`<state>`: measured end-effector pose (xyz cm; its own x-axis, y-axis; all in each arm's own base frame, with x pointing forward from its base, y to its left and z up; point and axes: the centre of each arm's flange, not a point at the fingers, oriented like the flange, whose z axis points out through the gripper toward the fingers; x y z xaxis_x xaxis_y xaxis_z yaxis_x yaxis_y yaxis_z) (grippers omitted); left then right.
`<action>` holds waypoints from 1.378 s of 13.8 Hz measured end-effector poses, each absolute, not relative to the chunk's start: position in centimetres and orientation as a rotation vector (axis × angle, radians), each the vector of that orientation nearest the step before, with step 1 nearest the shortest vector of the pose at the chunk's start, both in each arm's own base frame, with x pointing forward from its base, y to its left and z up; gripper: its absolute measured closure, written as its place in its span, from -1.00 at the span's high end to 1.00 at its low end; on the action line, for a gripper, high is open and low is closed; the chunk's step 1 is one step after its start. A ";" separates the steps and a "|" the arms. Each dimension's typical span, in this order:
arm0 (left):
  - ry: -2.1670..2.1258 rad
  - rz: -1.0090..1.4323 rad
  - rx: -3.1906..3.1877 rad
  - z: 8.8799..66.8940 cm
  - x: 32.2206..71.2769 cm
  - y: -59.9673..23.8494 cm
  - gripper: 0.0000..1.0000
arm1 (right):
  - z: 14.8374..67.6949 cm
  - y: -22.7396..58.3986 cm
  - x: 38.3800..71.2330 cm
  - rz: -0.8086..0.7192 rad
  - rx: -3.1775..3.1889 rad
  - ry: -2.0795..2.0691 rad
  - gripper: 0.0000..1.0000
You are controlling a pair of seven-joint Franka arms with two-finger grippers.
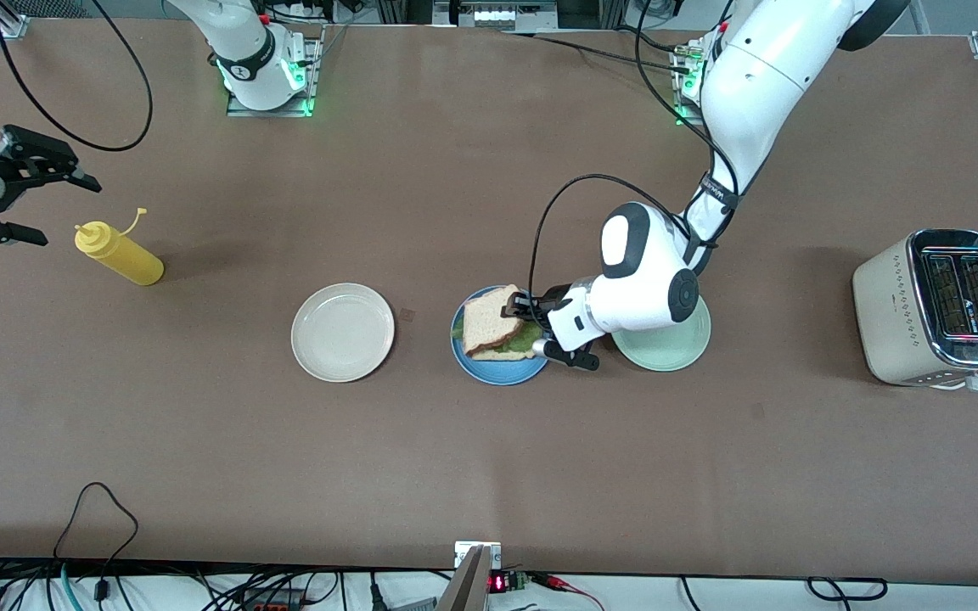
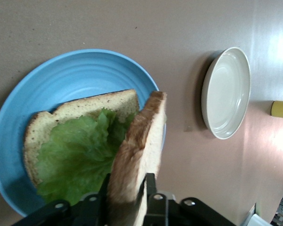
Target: Make sandwich in blue plate with both arms
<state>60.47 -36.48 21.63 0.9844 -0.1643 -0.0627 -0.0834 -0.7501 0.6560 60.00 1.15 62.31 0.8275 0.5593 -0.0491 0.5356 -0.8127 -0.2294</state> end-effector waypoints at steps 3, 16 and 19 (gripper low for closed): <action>-0.204 -0.127 2.424 19.3 61.7 -33.6 0.01 | 59.8 0.8 60.0 0.291 -2.941 -0.598 1.00; -0.314 0.011 2.384 25.8 66.6 -26.1 1.00 | 57.0 -3.3 60.9 0.220 -3.155 -0.227 1.00; -0.352 -0.092 2.453 26.8 66.8 -22.7 1.00 | 58.3 -3.3 59.7 0.237 -3.149 -0.219 1.00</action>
<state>66.76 -22.68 26.78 0.9614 -0.2743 0.0214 -0.2285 -0.7527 0.6174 59.65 -3.35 58.31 0.9792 0.1360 -0.1506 0.1395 -0.9901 0.0130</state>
